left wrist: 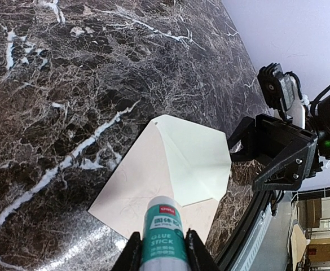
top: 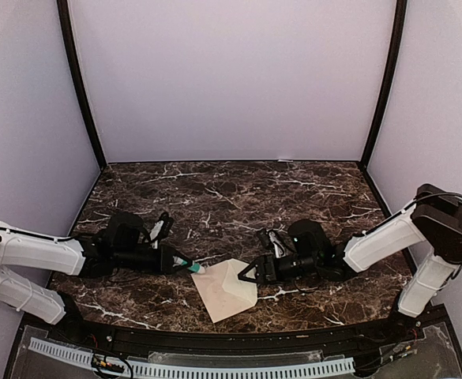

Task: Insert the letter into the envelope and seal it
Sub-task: Move the envelope to the center of the board.

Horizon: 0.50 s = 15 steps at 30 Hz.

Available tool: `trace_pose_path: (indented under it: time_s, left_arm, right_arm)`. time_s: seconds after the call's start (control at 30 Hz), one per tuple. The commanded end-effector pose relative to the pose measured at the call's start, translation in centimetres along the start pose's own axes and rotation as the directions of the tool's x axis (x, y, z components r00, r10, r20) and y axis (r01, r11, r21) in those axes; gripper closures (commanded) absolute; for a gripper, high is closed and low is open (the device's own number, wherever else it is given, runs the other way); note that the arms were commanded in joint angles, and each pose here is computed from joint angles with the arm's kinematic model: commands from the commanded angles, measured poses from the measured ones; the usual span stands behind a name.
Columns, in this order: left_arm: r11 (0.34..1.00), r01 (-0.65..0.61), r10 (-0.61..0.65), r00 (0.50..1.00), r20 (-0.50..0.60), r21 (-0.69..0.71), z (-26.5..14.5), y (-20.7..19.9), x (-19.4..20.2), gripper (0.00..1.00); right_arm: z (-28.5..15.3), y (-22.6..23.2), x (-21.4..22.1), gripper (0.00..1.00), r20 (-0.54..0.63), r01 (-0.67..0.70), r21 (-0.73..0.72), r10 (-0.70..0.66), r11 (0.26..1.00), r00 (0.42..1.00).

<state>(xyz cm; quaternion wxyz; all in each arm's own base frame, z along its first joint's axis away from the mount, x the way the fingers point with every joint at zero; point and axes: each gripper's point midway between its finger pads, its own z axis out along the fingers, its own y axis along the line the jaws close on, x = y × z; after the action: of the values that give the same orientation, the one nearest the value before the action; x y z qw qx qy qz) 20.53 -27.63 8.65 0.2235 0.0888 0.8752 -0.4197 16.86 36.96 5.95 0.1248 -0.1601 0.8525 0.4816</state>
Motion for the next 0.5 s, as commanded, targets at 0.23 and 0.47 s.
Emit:
trace_pose_path:
  time_s: [0.23, 0.47]
  left_arm:
    - [1.0, -0.009, 0.009, 0.998, 0.058, -0.011, -1.0, -0.2, -1.0, 1.0]
    - [1.0, -0.007, 0.008, 0.997, 0.079, -0.013, -1.7, -0.5, -1.5, 1.0]
  right_arm:
    - [0.6, 5.6, -0.7, 0.34, 0.026, 0.127, -0.128, -0.125, 0.984, 0.992]
    - [1.6, 6.4, -0.1, 0.34, 0.008, 0.151, -0.133, -0.151, 0.98, 0.988]
